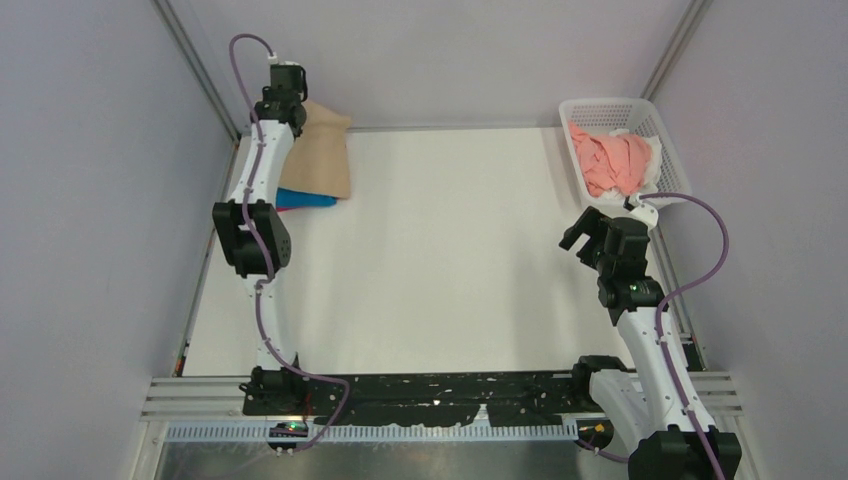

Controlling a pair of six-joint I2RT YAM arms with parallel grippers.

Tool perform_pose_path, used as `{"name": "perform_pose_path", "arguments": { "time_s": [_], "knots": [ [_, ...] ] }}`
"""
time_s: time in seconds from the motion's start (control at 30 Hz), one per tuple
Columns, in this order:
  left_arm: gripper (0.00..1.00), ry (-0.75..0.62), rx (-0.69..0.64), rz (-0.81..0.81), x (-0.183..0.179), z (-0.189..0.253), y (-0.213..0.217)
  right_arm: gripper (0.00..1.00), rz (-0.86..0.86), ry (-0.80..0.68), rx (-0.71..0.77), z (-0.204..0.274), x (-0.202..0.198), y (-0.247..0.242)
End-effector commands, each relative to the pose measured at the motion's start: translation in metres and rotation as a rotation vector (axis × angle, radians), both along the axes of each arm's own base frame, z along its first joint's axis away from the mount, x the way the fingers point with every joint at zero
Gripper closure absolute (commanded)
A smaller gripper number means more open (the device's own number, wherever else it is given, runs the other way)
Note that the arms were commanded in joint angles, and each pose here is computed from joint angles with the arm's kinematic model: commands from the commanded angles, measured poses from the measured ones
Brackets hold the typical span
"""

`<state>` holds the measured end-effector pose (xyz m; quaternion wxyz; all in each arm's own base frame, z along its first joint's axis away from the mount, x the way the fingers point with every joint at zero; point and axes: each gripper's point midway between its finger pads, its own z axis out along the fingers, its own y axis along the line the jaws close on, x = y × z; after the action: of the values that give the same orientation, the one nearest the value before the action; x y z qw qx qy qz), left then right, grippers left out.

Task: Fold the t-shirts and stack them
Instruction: Put the neatly folded tshirt into the corner of the board with the left arm

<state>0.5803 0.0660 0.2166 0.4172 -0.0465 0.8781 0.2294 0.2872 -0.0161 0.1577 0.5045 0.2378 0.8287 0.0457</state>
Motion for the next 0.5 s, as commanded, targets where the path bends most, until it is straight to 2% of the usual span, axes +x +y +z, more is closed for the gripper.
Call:
{"name": "perform_pose_path", "arguments": {
  "time_s": [0.0,0.23,0.3,0.37,0.43,0.47],
  "knots": [
    [1.0,-0.038,-0.083,-0.002,0.011,0.001,0.018,0.05,-0.033,-0.033,-0.028,0.009,0.005,-0.009],
    [0.99,-0.016,-0.097,0.035,0.016,-0.02,0.041,0.05,-0.045,-0.023,-0.032,0.006,0.005,-0.011],
    [0.91,-0.006,-0.106,0.044,0.015,-0.024,0.045,0.05,-0.045,-0.017,-0.033,0.005,0.005,-0.011],
    [0.57,0.004,-0.112,0.051,0.013,-0.028,0.049,0.05,-0.047,-0.016,-0.034,0.005,0.005,-0.012],
    [0.39,0.017,-0.112,0.063,0.01,-0.031,0.055,0.05,-0.047,-0.014,-0.034,0.005,0.005,-0.012],
    [0.2,0.008,-0.131,0.089,0.008,-0.031,0.057,0.05,-0.047,-0.015,-0.034,0.006,0.005,-0.011]
  ]
}}
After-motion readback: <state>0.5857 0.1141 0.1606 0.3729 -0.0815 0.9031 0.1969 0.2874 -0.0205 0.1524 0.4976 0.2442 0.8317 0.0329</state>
